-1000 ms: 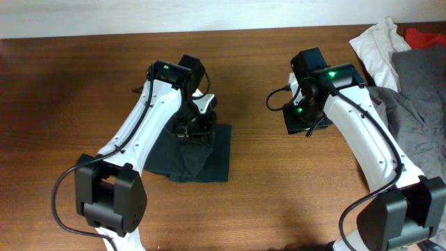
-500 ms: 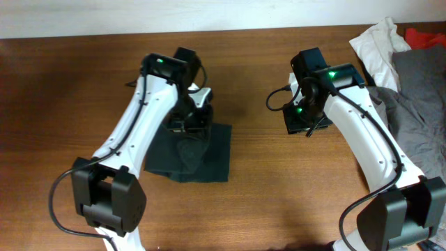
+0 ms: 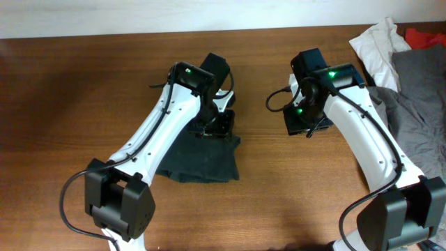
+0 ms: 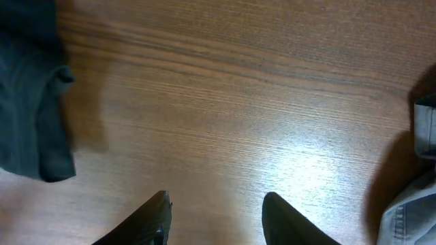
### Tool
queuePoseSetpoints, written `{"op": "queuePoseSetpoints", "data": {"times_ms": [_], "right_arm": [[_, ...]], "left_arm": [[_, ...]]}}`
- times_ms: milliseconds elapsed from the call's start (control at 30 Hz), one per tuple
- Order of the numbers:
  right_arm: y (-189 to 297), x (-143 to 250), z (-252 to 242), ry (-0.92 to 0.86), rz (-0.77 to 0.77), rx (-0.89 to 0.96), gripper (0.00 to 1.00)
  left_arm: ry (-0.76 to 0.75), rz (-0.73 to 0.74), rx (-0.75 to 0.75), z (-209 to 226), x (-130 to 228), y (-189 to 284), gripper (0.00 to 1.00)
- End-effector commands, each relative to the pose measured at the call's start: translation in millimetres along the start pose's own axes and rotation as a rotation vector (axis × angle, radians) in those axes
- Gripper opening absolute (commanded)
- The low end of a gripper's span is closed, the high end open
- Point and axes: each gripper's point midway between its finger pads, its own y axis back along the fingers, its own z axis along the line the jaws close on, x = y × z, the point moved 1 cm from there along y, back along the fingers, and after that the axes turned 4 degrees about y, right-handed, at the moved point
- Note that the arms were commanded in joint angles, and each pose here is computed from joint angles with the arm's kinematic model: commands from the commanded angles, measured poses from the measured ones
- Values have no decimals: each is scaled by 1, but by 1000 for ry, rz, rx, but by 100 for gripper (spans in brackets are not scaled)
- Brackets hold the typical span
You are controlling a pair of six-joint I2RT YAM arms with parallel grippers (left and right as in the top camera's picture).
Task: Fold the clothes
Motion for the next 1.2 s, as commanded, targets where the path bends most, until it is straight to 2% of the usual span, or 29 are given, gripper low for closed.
{"op": "queuePoseSetpoints", "data": {"times_ms": [0, 133, 200, 367, 500, 567, 800, 967, 1167], "right_arm": [[2, 1, -4, 2, -2, 20, 48], [2, 1, -1, 13, -2, 9, 52], [3, 1, 13, 83, -4, -76, 52], [15, 0, 67, 262, -53, -410, 51], [15, -3, 85, 295, -68, -474, 51], [14, -3, 102, 328, -64, -516, 50], [-2, -5, 145, 391, -50, -564, 30], [-18, -5, 177, 434, -23, -637, 30], [-53, 5, 205, 478, 69, -664, 30]], "left_arm": [[45, -42, -46, 25, -7, 16, 42], [122, -86, -124, 67, -19, 30, 41], [175, -107, -194, 97, -22, 37, 40], [272, -118, -274, 145, -22, 44, 19], [316, -78, -292, 166, -12, 28, 10], [337, -19, -298, 176, 2, 5, 7], [350, 64, -309, 191, 30, -46, 5], [389, 92, -408, 215, 53, -73, 5], [412, 135, -417, 219, 70, -83, 4]]}}
